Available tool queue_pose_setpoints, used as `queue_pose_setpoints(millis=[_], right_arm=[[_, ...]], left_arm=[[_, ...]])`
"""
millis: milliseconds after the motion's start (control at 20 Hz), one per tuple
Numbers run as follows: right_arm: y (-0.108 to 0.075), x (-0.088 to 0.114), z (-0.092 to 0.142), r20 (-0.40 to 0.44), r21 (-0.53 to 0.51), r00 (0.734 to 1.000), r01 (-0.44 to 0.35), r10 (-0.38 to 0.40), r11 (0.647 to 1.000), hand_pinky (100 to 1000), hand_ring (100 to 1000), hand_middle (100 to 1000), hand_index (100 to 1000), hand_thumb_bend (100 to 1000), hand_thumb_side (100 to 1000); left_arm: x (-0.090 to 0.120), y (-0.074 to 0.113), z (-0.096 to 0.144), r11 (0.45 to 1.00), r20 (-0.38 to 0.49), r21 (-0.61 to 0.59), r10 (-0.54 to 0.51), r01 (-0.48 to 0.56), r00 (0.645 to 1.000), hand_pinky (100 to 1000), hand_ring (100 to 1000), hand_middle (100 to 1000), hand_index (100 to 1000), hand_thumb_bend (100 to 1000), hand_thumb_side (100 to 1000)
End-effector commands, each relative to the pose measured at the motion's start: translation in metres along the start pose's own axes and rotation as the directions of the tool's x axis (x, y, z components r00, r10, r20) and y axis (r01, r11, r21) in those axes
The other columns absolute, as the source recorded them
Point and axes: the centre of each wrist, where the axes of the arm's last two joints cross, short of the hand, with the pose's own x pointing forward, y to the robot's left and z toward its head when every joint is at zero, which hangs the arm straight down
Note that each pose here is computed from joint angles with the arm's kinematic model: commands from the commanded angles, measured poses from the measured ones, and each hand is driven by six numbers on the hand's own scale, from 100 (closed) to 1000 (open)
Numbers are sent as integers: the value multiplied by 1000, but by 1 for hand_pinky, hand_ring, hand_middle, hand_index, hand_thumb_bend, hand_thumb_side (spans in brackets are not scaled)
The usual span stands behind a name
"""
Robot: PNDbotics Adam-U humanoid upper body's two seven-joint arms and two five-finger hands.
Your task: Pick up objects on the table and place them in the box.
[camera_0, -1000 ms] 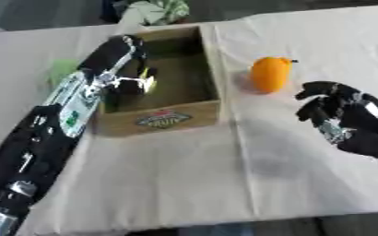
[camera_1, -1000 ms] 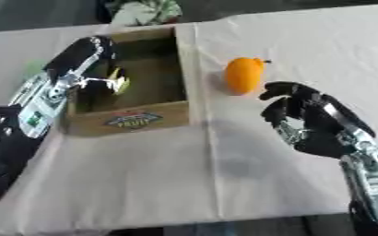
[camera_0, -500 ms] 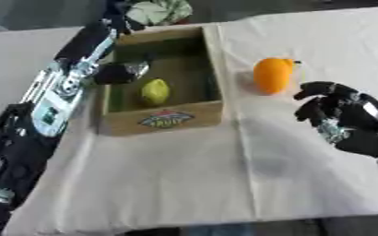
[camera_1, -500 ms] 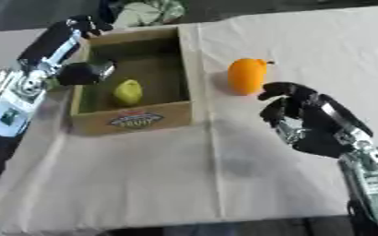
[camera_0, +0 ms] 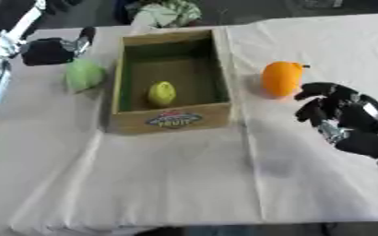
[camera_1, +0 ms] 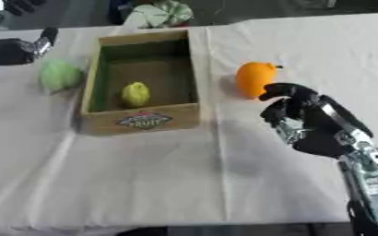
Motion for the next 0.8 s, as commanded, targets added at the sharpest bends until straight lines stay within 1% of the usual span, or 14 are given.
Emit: queue_pose_setpoints(millis=[50, 150, 350, 500, 600, 800], right_arm=[[-5, 6, 0, 13, -6, 1000, -20, 20, 1000, 639, 642, 730, 856, 100, 236], [-6, 6, -1, 15, -5, 1000, -22, 22, 1000, 639, 642, 731, 856, 100, 236], [-6, 6, -1, 17, -1, 1000, -26, 26, 1000, 639, 642, 731, 856, 100, 237], [-6, 7, -1, 19, 2, 999, -30, 30, 1000, 639, 642, 731, 856, 100, 237], [-6, 7, -1, 19, 4, 999, -32, 31, 999, 639, 642, 731, 856, 100, 237], [-6, 7, -2, 20, 8, 999, -34, 34, 999, 639, 642, 731, 856, 100, 236]], left_arm=[[-26, 12, 4, 998, -89, -9, -60, 60, 994, 739, 752, 739, 843, 269, 471], [-37, 4, 4, 997, -126, -35, -75, 71, 989, 740, 753, 740, 842, 273, 469], [-53, -12, 0, 993, -155, -95, -83, 69, 984, 740, 754, 745, 846, 285, 474], [-61, -23, -5, 988, -163, -142, -85, 62, 983, 738, 753, 745, 849, 291, 473], [-65, -31, -8, 983, -168, -175, -88, 59, 982, 741, 755, 748, 850, 300, 454], [-71, -45, -14, 974, -188, -218, -107, 65, 976, 738, 755, 752, 855, 314, 466]])
